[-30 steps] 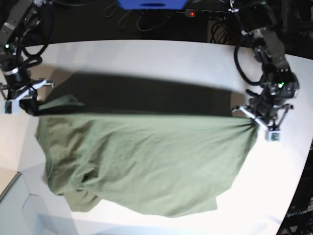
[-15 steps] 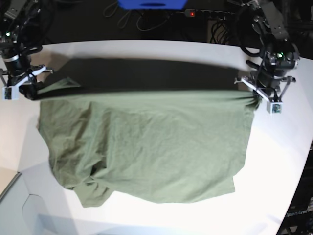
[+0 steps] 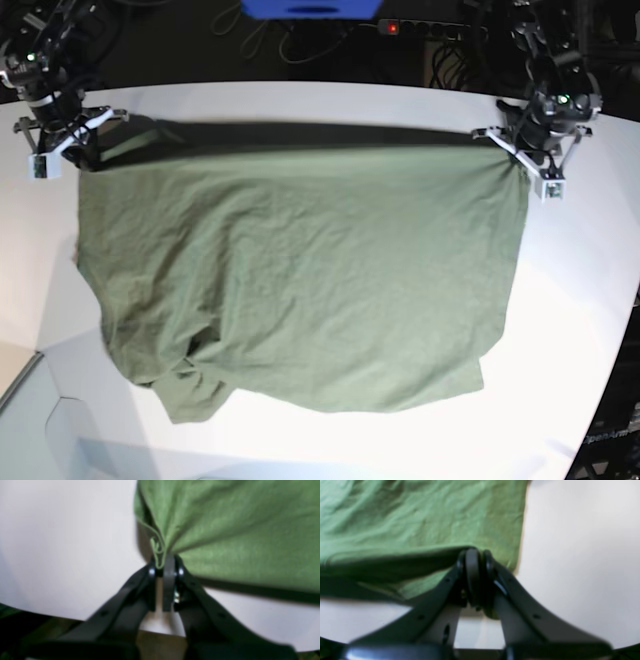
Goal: Layout the t-shirt on the table in an organized manner, then fold the t-shirt properly
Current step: 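Lower the t-shirt onto the table, holding the shoulders with both grippers, then release the shoulders and move both grippers onto the shirt body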
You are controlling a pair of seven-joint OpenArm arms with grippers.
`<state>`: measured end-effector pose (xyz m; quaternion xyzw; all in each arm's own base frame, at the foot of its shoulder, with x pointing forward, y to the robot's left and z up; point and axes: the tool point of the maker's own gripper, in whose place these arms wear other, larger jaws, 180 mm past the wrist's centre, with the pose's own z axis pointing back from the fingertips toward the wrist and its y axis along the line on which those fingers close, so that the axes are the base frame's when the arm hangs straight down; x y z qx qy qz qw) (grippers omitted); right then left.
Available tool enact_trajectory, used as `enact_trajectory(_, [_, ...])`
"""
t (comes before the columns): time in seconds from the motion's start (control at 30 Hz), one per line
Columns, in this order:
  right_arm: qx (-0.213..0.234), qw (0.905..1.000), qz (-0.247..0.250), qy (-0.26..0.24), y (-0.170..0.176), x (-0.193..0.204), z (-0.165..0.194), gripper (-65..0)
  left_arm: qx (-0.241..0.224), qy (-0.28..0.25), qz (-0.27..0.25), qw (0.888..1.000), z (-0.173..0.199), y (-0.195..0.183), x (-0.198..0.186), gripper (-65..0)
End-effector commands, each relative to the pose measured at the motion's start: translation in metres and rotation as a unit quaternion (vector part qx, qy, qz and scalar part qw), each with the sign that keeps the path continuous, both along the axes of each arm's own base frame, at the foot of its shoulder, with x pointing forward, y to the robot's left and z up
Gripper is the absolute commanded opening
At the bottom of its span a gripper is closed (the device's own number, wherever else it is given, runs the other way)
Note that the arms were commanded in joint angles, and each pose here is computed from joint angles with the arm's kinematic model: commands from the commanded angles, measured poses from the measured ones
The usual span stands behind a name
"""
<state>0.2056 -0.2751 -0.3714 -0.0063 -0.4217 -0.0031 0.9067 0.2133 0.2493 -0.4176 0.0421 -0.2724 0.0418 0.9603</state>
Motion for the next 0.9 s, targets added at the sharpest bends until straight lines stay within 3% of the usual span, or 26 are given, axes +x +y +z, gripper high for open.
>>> enact_trajectory(0.0, [-0.01, 0.9998, 0.003, -0.015, -0.006, 0.003, 0.008, -61.5, 0.013, -0.005, 0.007, 1.0, 0.004, 0.01, 0.002, -64.6])
enact_trajectory(0.17, [-0.006, 1.0, -0.001, -0.006, -0.007, -0.004, 0.003, -49.2, 0.01, 0.004, 0.008, 1.0, -0.001, 0.01, -0.001, -64.5])
enact_trajectory(0.27, [-0.007, 1.0, 0.0, 0.0, -0.007, -0.008, 0.001, -46.4, 0.01, 0.008, 0.008, 1.0, -0.002, 0.01, -0.002, -63.3])
enact_trajectory(0.33, [-0.007, 1.0, -0.001, 0.0, -0.008, -0.011, 0.001, -46.6, 0.01, 0.009, 0.008, 1.0, -0.003, 0.01, -0.004, -57.6])
enact_trajectory(0.47, [-0.014, 0.9995, -0.018, -0.023, -0.019, -0.012, 0.009, -46.5, 0.011, 0.008, 0.009, 1.0, -0.002, 0.011, -0.003, -37.8])
enact_trajectory(0.53, [-0.019, 0.9988, -0.036, -0.028, -0.029, -0.015, 0.013, -46.2, 0.013, 0.002, 0.008, 1.0, 0.001, 0.011, -0.002, -33.2])
enact_trajectory(0.77, [-0.041, 0.99, -0.106, -0.084, -0.073, -0.002, 0.044, -46.1, 0.061, -0.086, 0.061, 0.993, 0.062, 0.053, 0.017, -32.9])
enact_trajectory(0.87, [-0.04, 0.9886, -0.098, -0.106, -0.071, 0.017, 0.055, -46.1, 0.054, -0.151, 0.089, 0.983, 0.096, 0.068, 0.044, -32.9])
